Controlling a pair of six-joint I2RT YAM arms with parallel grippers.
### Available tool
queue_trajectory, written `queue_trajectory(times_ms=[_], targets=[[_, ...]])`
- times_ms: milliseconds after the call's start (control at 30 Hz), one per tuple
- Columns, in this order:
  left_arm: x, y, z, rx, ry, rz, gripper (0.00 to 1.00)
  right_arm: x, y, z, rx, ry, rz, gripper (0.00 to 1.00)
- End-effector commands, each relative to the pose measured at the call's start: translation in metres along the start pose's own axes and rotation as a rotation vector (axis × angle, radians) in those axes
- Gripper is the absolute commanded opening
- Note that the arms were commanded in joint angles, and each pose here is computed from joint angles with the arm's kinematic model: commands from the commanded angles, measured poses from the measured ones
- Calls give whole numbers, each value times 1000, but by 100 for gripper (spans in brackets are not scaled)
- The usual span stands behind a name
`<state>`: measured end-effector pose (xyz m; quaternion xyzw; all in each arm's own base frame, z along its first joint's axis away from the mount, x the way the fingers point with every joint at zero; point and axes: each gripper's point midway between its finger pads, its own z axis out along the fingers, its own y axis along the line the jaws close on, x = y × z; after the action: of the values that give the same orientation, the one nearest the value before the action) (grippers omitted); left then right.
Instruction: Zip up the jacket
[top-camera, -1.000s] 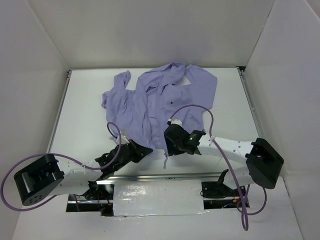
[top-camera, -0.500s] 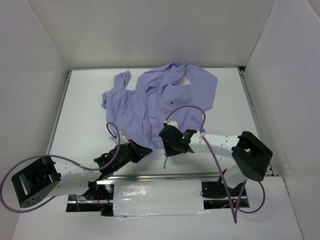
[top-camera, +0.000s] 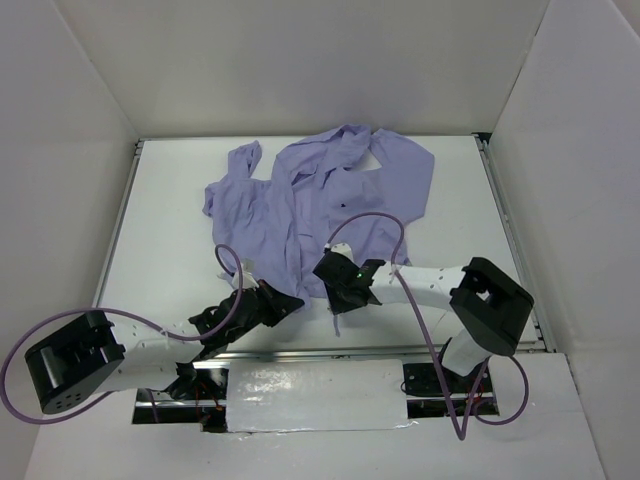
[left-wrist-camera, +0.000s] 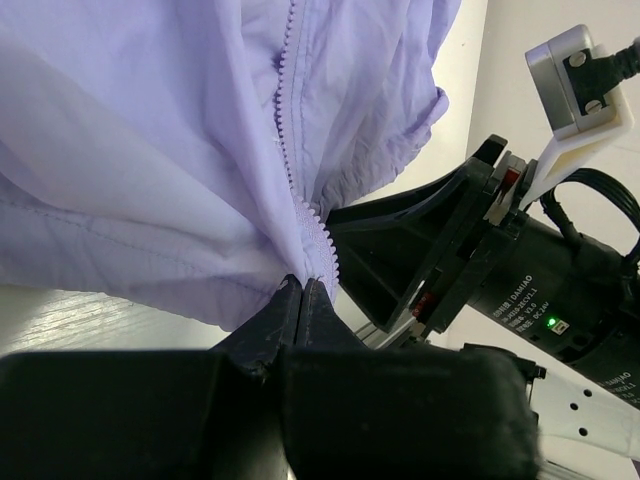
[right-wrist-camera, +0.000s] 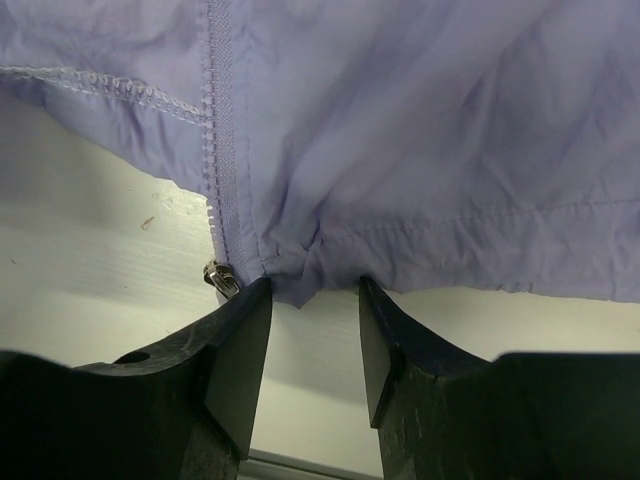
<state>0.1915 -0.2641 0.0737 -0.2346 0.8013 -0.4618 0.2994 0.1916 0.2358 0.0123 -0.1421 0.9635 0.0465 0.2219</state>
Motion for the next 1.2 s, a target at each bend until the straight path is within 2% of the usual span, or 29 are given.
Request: queue_trajectory(times_ms=[0, 267, 467, 733, 1167], targets=[[-4, -19, 2, 55, -11, 15, 0, -8, 8, 4, 10, -34, -9, 48], [-4, -21, 2, 59, -9, 28, 0, -25, 14, -24, -21, -105, 3, 56], [-4, -22, 1, 66, -11, 30, 0, -37, 18, -40, -64, -161, -20, 57], [-5, -24, -1, 75, -12, 34, 0, -39, 19, -23, -41, -156, -119, 54], [-5, -25, -2, 80, -10, 47, 0, -30, 20, -1, -25, -119, -152, 53]])
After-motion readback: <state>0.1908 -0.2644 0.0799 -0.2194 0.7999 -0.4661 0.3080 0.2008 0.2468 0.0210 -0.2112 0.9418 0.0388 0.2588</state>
